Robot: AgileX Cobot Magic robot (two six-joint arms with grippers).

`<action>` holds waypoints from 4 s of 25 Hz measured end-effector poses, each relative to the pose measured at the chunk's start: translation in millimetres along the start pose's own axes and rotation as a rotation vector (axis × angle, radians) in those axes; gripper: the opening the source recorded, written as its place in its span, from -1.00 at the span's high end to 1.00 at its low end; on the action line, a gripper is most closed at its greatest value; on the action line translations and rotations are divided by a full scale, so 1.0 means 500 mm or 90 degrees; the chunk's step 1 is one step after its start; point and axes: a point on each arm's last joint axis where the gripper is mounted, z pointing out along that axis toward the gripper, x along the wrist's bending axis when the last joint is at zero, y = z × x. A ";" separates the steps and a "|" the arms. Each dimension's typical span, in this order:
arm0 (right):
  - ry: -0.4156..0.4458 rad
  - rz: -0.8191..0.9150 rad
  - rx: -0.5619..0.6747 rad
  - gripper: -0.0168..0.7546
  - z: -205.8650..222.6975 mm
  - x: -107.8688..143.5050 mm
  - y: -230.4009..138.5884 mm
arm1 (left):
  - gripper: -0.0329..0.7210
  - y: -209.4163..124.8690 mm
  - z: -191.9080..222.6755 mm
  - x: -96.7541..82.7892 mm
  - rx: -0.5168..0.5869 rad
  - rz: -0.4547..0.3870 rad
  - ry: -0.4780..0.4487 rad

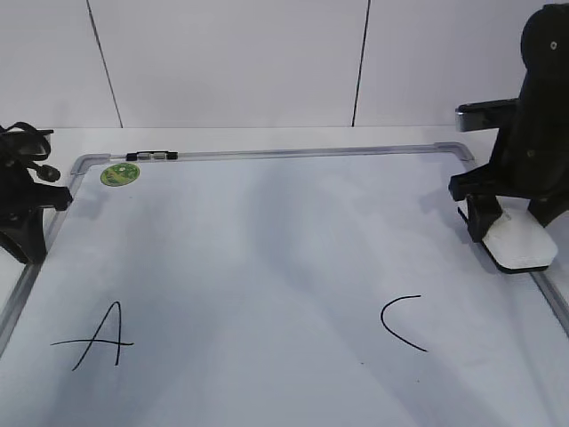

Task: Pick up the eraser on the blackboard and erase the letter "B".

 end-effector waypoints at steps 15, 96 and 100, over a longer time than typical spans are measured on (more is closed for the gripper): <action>0.030 -0.030 -0.020 -0.50 0.028 0.008 0.040 | 0.73 0.000 0.000 0.000 0.000 0.002 0.001; 0.065 0.036 -0.113 -0.52 -0.153 -0.036 0.080 | 0.71 0.014 -0.001 0.001 -0.048 0.013 0.004; 0.065 0.037 -0.129 -0.52 -0.177 -0.038 0.072 | 0.71 0.017 -0.001 0.001 -0.060 0.014 0.004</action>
